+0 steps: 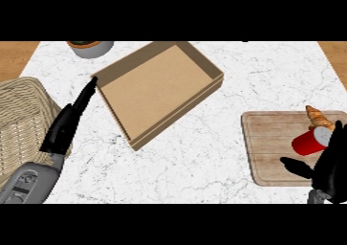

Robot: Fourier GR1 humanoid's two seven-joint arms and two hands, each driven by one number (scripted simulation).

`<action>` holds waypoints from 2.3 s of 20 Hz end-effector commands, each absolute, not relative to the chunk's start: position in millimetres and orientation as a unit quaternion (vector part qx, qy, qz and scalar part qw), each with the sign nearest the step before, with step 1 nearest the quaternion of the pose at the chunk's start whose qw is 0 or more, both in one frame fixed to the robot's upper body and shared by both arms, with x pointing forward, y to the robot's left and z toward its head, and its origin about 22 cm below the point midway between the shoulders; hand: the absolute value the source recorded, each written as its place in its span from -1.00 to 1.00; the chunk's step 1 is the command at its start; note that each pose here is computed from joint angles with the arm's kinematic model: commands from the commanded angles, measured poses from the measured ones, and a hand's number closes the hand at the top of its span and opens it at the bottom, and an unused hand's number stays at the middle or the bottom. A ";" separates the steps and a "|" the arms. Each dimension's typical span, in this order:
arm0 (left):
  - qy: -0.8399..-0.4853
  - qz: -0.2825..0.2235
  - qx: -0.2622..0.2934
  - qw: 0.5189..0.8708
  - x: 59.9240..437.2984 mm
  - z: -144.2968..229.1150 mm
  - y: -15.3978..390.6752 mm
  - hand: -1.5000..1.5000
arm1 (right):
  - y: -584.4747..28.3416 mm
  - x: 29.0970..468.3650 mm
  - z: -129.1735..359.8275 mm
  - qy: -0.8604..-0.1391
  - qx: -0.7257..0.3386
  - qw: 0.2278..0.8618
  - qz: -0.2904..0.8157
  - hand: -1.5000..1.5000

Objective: Pick the can from the cutting board and place it in the cardboard box

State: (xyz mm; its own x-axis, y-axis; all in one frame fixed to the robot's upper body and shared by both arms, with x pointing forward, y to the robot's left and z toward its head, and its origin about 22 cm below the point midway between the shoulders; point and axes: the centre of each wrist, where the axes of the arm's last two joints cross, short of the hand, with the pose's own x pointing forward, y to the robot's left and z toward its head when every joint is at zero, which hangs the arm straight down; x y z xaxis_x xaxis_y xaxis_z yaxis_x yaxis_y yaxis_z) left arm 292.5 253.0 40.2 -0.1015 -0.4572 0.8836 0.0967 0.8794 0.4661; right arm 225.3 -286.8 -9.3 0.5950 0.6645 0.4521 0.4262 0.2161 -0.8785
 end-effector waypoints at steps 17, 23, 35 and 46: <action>-0.660 -0.193 0.149 0.711 277.6 3.7 284.4 0.00 | -317.8 243.0 -25.6 -0.429 -0.717 0.534 0.130 1.00; -0.660 -0.192 0.141 0.712 268.2 1.6 280.2 0.00 | -302.2 238.0 -38.9 -0.425 -0.744 0.505 0.104 1.00; -0.714 -0.270 0.063 0.642 302.6 52.2 208.5 0.00 | -166.4 343.4 22.9 -0.397 -0.656 0.614 0.189 1.00; -0.700 -0.294 0.049 0.649 305.0 48.9 185.3 0.00 | -101.0 405.0 135.9 -0.326 -0.733 0.582 0.131 1.00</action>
State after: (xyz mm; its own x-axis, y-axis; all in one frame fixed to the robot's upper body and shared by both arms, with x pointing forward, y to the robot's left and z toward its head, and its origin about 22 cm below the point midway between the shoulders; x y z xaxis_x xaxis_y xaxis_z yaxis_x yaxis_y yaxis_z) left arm 305.8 177.7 63.9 -0.2218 -0.4206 0.8797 0.3181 0.8216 0.4731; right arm 390.9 -123.4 99.1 0.6504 0.7338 0.1966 0.3342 -0.0440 -0.9415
